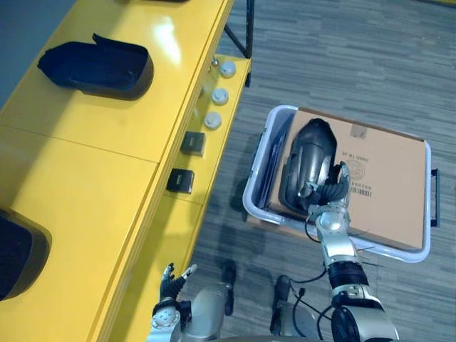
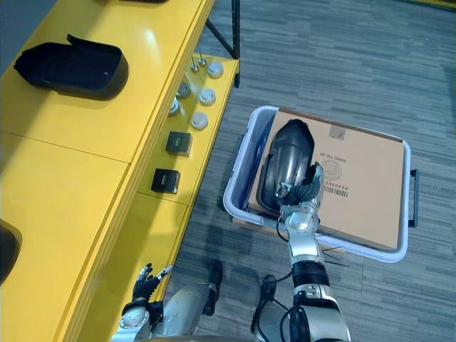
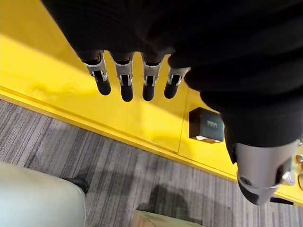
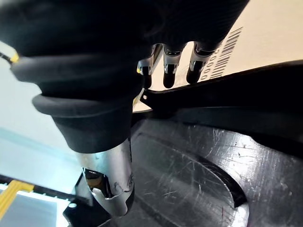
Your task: Walk over and take plastic housings, then place them on the shelf
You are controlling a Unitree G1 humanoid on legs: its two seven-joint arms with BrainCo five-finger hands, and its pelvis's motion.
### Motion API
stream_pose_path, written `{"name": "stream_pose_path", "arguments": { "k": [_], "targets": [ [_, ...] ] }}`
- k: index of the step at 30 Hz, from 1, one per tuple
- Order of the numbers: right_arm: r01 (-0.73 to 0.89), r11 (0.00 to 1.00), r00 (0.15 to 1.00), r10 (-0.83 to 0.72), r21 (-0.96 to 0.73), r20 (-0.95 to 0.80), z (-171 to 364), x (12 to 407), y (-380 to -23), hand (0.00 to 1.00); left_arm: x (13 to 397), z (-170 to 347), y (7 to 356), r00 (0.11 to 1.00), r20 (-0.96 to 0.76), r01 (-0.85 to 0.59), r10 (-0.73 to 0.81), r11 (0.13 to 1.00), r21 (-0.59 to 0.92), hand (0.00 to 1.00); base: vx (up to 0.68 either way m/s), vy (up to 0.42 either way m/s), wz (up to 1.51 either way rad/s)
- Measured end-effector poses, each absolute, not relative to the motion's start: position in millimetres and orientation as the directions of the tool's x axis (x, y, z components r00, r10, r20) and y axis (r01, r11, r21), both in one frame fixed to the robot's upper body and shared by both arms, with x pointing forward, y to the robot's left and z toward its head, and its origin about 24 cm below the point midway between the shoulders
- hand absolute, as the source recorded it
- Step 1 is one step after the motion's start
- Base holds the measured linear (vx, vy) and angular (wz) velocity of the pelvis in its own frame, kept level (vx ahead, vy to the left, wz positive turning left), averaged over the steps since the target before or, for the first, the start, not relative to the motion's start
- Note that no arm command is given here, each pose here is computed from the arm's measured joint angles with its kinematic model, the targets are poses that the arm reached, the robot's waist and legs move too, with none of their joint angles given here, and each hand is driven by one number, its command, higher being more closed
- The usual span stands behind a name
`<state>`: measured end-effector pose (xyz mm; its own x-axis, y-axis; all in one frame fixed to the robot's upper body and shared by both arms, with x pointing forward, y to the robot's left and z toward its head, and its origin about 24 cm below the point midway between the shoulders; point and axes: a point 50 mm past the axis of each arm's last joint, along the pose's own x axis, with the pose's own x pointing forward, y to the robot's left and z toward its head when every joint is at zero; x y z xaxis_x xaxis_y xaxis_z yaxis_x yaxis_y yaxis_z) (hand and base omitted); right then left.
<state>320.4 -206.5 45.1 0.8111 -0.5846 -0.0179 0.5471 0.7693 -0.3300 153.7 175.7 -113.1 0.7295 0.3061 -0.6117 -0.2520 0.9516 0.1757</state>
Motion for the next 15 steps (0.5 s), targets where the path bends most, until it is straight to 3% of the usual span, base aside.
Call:
{"name": "stream_pose_path", "arguments": {
  "k": [4, 5, 15],
  "targets": [
    [0.581, 0.745, 0.768, -0.635, -0.327, -0.084, 37.5, 323.0, -213.4, 0.00, 165.1, -107.4, 165.1, 0.759, -0.586, -0.242, 0.284, 0.958, 0.152, 0.00, -0.04, 0.008, -0.01],
    [0.583, 0.744, 0.760, -0.641, -0.328, -0.104, 36.9, 327.2, -213.4, 1.00, 168.4, -106.1, 161.3, 0.767, -0.581, -0.234, 0.273, 0.962, 0.144, 0.00, -0.05, -0.001, 0.03],
    [0.590, 0.757, 0.765, -0.635, -0.281, -0.102, 64.1, 356.6, -214.1, 1.00, 176.5, -103.9, 153.1, 0.772, -0.580, -0.251, 0.261, 0.963, 0.100, 0.00, -0.02, 0.000, 0.03]
  ]
}}
